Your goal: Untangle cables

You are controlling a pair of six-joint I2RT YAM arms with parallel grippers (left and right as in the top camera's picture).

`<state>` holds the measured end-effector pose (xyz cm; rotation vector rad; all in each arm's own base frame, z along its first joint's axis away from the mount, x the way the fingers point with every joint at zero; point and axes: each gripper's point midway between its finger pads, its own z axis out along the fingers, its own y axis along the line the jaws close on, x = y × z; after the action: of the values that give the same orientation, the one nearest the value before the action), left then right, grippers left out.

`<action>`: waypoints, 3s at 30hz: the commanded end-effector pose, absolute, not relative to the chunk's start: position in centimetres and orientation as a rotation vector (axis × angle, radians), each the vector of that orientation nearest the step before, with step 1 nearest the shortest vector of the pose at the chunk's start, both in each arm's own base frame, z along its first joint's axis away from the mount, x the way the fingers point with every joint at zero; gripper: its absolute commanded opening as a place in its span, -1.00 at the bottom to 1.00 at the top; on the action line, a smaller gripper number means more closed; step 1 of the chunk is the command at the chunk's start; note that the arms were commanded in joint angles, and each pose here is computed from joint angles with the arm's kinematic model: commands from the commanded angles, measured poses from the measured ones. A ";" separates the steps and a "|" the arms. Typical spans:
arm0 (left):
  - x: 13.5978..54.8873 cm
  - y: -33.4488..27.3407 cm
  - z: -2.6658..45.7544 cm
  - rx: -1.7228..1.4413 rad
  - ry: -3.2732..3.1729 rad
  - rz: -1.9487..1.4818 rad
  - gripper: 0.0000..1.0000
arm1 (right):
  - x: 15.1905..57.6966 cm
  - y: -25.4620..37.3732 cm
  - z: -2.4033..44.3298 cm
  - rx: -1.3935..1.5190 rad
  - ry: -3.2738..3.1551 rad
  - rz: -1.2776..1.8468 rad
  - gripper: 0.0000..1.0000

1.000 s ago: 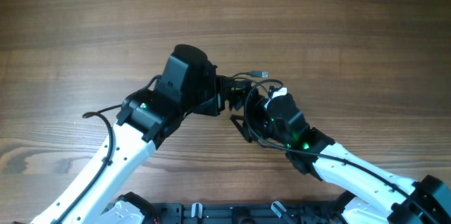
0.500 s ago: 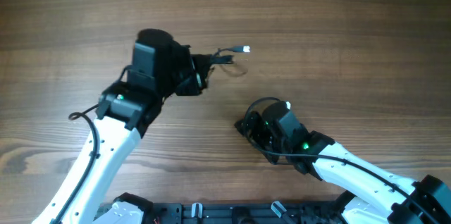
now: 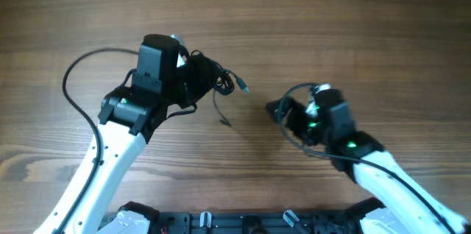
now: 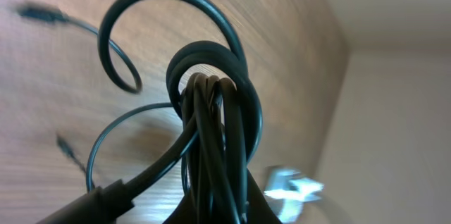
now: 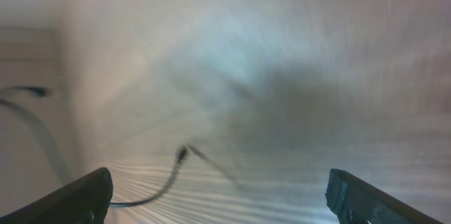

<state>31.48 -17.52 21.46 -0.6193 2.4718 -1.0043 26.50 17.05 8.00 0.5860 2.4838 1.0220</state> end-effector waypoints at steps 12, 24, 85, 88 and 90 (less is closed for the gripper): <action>21.3 -23.6 25.2 0.986 2.096 -1.408 -0.92 | 23.1 21.0 22.5 -0.614 1.805 1.474 0.86; 18.5 -26.0 25.3 1.096 2.056 -1.605 -0.92 | 22.3 22.0 21.6 -0.707 1.804 1.696 0.40; 28.4 -24.8 23.8 0.070 2.479 -1.656 -0.92 | 27.3 15.9 20.7 -0.355 1.880 1.569 0.45; 27.7 -25.7 23.8 0.116 2.484 -1.667 -0.92 | 27.3 15.9 20.7 -0.411 1.850 1.527 0.45; 27.3 -26.1 23.8 0.136 2.488 -1.673 -0.92 | 27.3 15.9 20.9 -0.421 1.841 1.522 0.36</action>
<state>28.64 -25.26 22.33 0.0091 2.5358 -1.6250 27.78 15.63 20.13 -0.3052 1.8978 1.5508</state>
